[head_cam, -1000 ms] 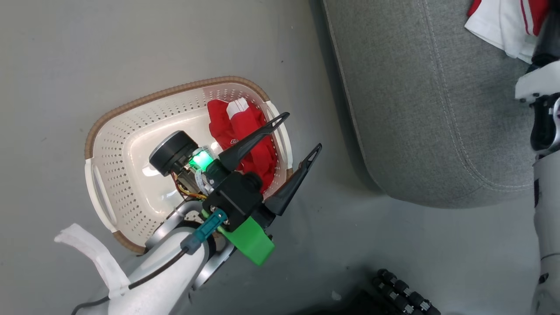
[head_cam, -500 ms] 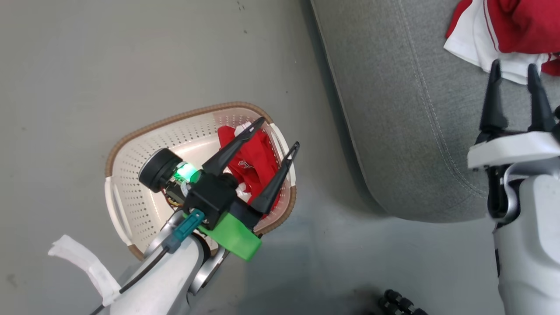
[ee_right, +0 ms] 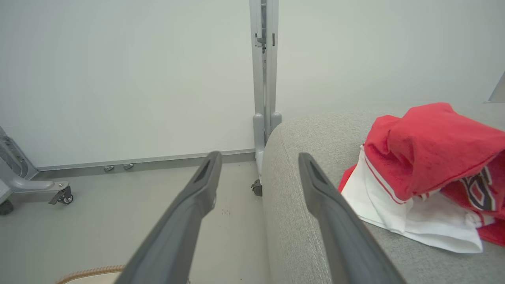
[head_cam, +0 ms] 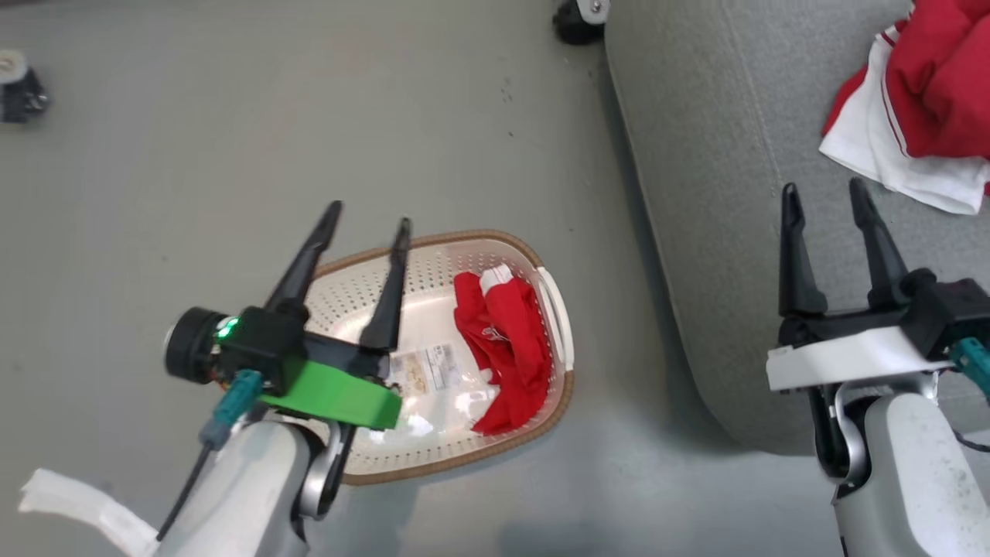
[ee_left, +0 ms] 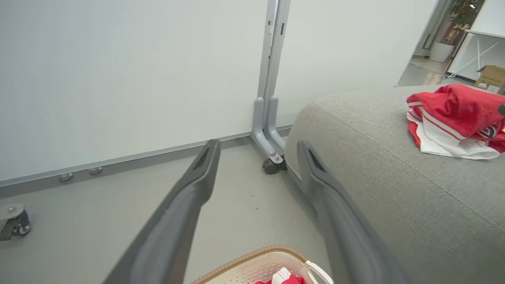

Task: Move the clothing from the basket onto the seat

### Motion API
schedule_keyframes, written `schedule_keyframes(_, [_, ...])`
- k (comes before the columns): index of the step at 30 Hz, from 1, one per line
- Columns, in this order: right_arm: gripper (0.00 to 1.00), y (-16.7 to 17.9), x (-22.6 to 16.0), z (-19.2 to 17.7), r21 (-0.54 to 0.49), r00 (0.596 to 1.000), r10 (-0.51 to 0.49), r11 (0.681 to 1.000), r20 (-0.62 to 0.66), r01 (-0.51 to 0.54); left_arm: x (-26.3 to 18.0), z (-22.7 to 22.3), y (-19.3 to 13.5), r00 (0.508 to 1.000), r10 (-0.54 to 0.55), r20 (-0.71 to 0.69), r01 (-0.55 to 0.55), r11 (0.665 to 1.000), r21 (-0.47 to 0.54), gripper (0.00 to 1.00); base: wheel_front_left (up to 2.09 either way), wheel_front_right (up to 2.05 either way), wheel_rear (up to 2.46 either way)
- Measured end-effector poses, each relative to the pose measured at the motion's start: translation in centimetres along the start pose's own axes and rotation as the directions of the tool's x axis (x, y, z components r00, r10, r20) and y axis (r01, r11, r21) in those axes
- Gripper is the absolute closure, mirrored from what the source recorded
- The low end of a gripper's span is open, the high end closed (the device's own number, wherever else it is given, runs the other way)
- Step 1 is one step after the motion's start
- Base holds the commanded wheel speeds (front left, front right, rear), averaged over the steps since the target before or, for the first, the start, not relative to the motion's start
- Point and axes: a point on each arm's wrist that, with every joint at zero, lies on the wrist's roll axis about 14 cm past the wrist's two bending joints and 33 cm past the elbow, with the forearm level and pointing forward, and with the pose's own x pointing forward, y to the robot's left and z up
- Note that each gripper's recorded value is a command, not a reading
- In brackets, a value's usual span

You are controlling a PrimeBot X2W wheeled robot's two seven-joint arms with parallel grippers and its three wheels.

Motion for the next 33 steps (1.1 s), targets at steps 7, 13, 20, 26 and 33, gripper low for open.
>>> schedule_keyframes(7, [0.0, 2.8, -0.5, 1.3, 0.017, 0.997, 0.072, 0.997, 0.025, -0.072, -3.4, 4.5, 5.2, 0.967, 0.228, 0.111, -0.232, 0.973, 0.023, 0.0, 0.0, 0.0, 0.0])
schedule_keyframes(13, [0.0, 4.1, -1.5, 2.4, 0.015, 0.994, 0.106, 0.994, 0.028, -0.106, -8.1, 6.4, 8.8, 0.909, 0.388, 0.155, -0.399, 0.915, 0.052, 0.0, 0.0, 0.0, 0.0])
schedule_keyframes(20, [0.0, 5.1, -3.3, 3.5, 0.005, 0.99, 0.137, 0.991, 0.029, -0.137, -12.1, 6.6, 9.1, 0.884, 0.442, 0.154, -0.457, 0.886, 0.079, 0.0, 0.0, 0.0, 0.0])
schedule_keyframes(26, [0.0, 5.7, -4.8, 4.2, 0.007, 0.988, 0.154, 0.988, 0.025, -0.154, -13.7, 6.5, 8.0, 0.889, 0.434, 0.149, -0.449, 0.89, 0.086, 0.0, 0.0, 0.0, 0.0])
schedule_keyframes(33, [0.0, 5.5, -6.5, 4.4, 0.011, 0.989, 0.146, 0.989, 0.011, -0.147, -14.6, 5.7, 6.8, 0.901, 0.416, 0.127, -0.427, 0.901, 0.079, 0.0, 0.0, 0.0, 0.0])
